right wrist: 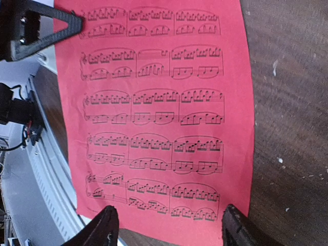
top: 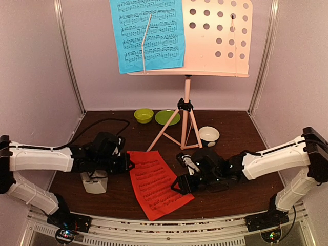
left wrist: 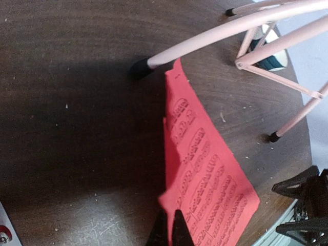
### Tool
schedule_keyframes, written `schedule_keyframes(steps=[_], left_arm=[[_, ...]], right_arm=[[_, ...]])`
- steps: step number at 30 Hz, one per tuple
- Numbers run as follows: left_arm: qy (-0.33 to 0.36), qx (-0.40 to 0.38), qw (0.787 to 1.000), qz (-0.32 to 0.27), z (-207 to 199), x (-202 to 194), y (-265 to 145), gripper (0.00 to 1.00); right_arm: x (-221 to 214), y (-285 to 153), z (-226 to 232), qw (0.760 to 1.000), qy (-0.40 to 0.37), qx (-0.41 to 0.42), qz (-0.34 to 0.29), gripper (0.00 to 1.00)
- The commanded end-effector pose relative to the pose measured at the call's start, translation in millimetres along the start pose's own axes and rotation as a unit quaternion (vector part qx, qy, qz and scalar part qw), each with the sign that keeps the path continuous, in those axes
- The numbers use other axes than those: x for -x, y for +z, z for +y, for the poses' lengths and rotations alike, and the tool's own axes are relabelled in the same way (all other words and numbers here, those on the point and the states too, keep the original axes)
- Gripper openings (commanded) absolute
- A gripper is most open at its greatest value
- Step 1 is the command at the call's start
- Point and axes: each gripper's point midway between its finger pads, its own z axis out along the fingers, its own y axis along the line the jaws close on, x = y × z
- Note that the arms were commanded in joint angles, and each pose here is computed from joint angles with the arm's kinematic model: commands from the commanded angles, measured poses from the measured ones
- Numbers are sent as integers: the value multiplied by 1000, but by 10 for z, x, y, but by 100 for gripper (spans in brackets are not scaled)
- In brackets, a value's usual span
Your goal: Set up the instrument practice props
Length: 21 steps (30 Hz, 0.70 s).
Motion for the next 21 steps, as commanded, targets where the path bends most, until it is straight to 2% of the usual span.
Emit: schedule_keyframes(steps=[1,5,9,11,17,21], left_arm=[[117,-54,991,-39,-254,80,-322,0],[252,-112,960,-51,-553,20,-684,0],[341,-181,918,-90,-865,33,-1134,0],[373,-213,897,-105,-1022,54,-1377,0],[442,-304,840,-85,-1507,2,-1942,0],[475,-344,806,-81,-1824,1,-2214,0]], right_arm=[[274,-339,129,997,-17,18,-72,74],[338,-587,130,992,-35,33,-117,86],[421,-815,172,985,-59,50,-156,92],[479,-956,225,979,-76,59,-177,100],[696,-1527,344,941,-108,98,-306,100],[756,-1699,474,931,-141,110,-318,100]])
